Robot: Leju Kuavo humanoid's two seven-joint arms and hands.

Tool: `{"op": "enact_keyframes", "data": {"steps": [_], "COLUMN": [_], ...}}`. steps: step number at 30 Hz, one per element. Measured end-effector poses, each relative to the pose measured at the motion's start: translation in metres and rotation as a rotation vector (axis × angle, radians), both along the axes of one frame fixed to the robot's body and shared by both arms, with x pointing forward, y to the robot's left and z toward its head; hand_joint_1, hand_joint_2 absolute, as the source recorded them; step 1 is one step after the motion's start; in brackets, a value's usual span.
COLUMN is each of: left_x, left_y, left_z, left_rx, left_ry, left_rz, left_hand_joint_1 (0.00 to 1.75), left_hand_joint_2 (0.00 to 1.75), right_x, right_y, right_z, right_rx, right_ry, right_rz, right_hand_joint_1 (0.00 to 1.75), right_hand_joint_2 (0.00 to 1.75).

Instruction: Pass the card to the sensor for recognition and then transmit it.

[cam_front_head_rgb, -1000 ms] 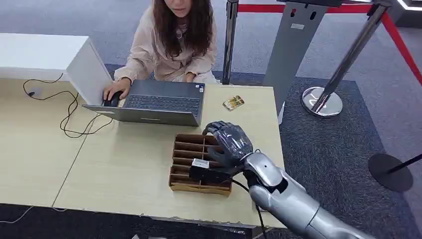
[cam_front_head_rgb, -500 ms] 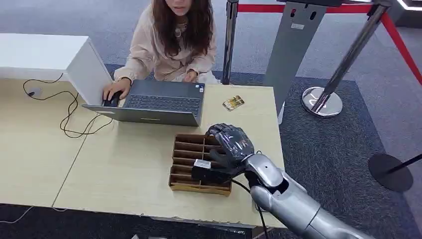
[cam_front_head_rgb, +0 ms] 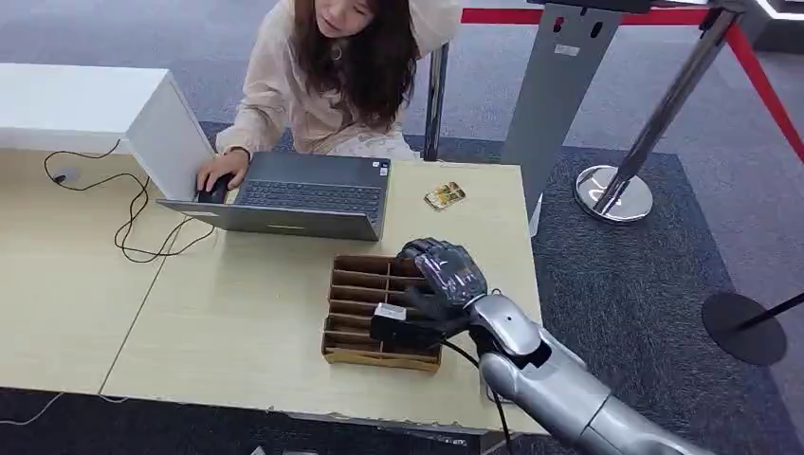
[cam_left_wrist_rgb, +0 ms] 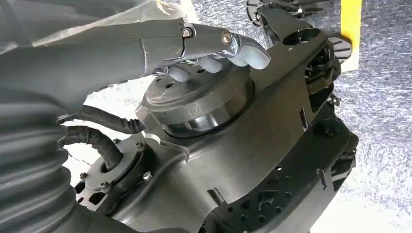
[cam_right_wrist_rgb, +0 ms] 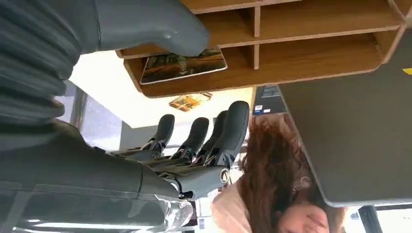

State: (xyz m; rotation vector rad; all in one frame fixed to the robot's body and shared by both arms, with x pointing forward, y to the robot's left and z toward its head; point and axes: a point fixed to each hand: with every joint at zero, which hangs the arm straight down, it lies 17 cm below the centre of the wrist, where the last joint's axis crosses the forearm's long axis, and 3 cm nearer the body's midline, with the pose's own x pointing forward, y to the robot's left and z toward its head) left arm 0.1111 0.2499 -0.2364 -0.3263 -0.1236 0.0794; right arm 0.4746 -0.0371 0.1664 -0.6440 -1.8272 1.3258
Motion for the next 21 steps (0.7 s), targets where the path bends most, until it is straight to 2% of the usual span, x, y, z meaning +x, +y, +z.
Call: {"op": "enact_keyframes", "data": {"steps": [21], "left_x": [-0.001], "left_y": [0.0], "left_z": [-0.001], "left_rx": [0.005], "left_ry": [-0.001], "left_rz": [-0.01], "left_hand_joint_1": [0.0], "left_hand_joint_2": [1.75], "right_x": [0.009], "right_y": [-0.013], "right_z": [0.0], "right_rx": [-0.016], "right_ry": [-0.039], "right_rz": [-0.061], "right_hand_joint_1": [0.87], "right_hand_joint_2": [1.75]}}
